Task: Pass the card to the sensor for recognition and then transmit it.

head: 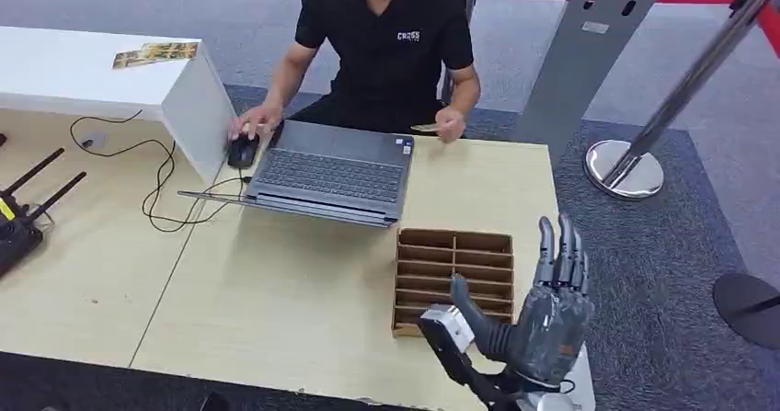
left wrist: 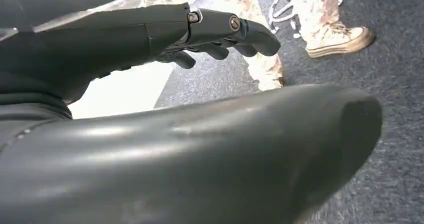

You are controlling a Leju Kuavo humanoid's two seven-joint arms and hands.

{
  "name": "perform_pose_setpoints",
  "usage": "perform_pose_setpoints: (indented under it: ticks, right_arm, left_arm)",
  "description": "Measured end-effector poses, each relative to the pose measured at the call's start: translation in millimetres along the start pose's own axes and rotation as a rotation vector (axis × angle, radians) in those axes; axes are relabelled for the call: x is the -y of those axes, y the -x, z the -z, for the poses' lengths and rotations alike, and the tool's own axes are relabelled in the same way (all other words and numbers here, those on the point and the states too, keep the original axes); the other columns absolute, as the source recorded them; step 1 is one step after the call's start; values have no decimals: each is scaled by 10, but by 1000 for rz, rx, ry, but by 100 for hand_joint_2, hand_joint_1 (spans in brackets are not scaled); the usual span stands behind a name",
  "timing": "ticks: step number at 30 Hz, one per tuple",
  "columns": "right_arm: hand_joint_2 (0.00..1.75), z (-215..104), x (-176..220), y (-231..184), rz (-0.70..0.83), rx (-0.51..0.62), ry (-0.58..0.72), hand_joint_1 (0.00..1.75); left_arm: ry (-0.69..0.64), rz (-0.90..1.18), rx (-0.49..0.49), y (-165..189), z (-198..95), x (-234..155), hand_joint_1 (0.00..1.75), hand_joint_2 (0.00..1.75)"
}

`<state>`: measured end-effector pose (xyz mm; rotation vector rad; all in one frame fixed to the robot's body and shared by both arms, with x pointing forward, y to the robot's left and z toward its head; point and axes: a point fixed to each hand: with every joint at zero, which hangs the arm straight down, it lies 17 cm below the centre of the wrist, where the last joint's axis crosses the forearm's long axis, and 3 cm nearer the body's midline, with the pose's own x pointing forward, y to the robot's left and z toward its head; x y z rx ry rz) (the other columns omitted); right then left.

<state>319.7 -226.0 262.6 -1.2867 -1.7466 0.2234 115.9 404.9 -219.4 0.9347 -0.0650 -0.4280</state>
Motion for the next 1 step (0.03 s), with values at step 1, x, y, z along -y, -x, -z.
perform_pose_setpoints:
  ticks: [1]
  right_arm:
    - [175, -8, 54, 46, 2, -21, 6, 0]
  left_arm:
    - [-2, 0, 0, -1, 0, -3, 0, 0]
